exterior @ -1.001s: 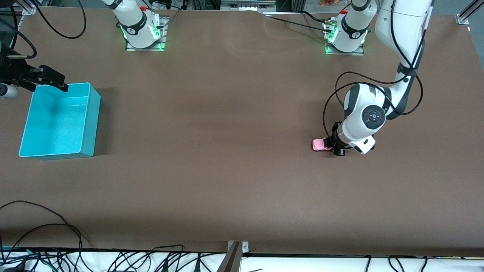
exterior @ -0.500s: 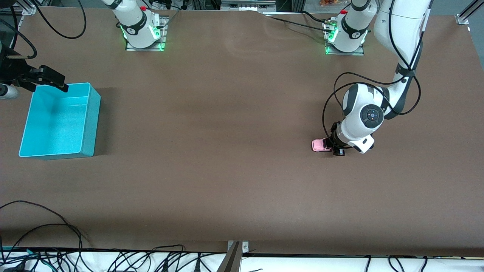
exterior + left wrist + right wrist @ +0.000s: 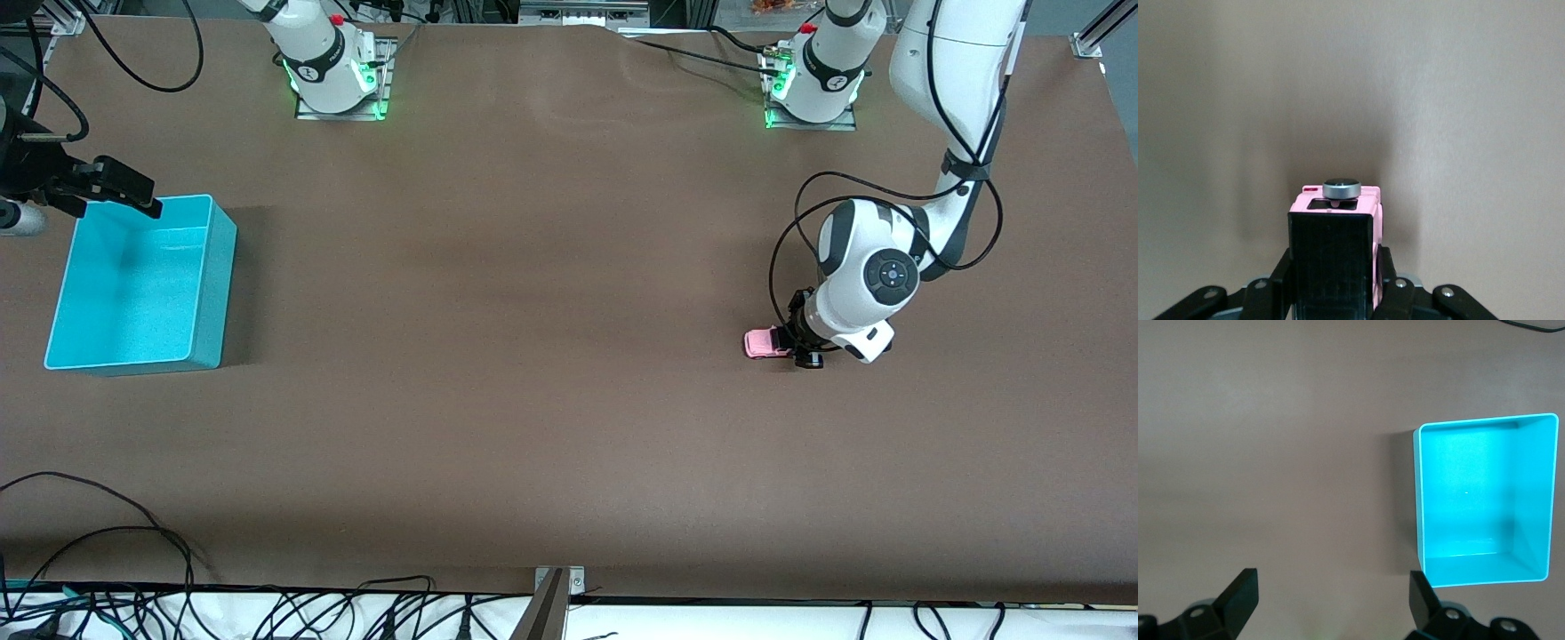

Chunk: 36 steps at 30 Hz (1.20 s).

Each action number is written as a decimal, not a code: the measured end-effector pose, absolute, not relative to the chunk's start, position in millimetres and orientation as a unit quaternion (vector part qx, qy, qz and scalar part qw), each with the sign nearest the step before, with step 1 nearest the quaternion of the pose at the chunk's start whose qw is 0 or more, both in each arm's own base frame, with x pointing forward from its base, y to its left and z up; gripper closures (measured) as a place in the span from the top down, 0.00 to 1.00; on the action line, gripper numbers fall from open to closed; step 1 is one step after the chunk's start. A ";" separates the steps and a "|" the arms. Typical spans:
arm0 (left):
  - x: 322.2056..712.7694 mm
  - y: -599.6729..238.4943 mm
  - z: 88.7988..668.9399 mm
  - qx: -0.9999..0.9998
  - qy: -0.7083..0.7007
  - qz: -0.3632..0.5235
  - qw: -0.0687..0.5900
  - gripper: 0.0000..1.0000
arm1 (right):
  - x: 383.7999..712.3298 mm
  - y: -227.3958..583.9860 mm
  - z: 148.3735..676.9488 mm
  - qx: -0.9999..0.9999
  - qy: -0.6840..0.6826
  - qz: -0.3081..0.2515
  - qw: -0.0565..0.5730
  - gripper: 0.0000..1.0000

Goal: Wind and store pink jeep toy

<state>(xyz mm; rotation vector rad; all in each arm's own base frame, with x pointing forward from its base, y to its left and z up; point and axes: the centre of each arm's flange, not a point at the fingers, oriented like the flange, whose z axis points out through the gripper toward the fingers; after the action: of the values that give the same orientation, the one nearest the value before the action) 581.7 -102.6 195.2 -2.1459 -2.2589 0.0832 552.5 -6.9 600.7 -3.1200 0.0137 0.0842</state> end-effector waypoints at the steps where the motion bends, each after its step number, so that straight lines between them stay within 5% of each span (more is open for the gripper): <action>1: 582.0 -98.8 195.1 -0.689 -0.724 0.027 0.013 0.51 | 552.5 -7.0 600.7 -1.000 0.004 0.027 0.010 1.00; 36: 582.6 76.4 195.4 -0.703 -0.711 0.026 0.004 0.51 | 552.7 -6.9 600.4 -1.000 0.004 0.027 0.010 1.00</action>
<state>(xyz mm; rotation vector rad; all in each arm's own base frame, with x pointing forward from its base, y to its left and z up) 582.6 76.4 195.4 -2.2015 -2.2287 0.0826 552.7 -6.9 600.4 -3.1200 0.0135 0.0850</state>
